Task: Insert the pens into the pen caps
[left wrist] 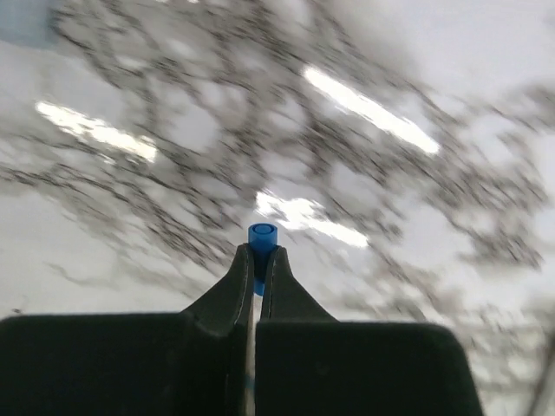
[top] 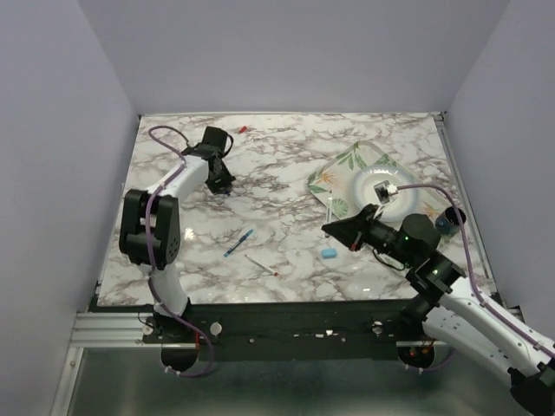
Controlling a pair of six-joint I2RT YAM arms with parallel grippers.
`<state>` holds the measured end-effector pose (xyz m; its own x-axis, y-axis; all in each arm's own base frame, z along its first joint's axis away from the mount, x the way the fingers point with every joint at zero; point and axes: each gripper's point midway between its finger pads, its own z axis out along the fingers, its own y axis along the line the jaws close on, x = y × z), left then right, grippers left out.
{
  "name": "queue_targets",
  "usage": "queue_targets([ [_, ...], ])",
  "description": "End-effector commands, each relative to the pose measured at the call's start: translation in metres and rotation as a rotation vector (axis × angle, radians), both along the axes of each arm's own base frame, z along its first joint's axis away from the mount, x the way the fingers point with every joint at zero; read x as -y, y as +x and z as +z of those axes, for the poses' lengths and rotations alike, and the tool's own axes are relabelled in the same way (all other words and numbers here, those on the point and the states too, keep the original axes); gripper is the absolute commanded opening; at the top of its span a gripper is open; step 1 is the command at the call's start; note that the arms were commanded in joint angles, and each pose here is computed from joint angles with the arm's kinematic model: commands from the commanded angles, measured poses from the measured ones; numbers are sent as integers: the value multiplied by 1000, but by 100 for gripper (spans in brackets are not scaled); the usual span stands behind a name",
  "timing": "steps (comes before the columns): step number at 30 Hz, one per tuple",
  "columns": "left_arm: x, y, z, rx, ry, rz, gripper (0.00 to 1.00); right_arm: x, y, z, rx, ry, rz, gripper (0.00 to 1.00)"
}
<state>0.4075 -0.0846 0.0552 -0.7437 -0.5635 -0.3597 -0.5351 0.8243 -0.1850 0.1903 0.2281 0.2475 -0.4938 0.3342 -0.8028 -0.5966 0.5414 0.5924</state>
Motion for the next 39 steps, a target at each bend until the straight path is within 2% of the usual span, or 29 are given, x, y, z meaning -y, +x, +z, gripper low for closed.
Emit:
queue_targets([
  [1,97,-4,114,359,-248,-372,0,-32,-23,11,16,78,230,1],
  [6,167,-62,215,635,-568,-625,0,-49,-29,14,11,110,290,1],
  [10,189,-103,275,841,-758,-727,0,-66,-36,17,12,113,339,1],
  [12,188,-124,288,886,-818,-744,0,-74,-38,18,12,116,356,1],
  [16,186,-147,306,978,-875,-771,0,-83,-39,24,17,139,372,1],
  [20,184,-165,305,997,-902,-798,0,-92,-37,36,24,148,382,1],
  [39,179,-176,304,1013,-898,-779,0,-111,-31,43,9,145,380,1],
])
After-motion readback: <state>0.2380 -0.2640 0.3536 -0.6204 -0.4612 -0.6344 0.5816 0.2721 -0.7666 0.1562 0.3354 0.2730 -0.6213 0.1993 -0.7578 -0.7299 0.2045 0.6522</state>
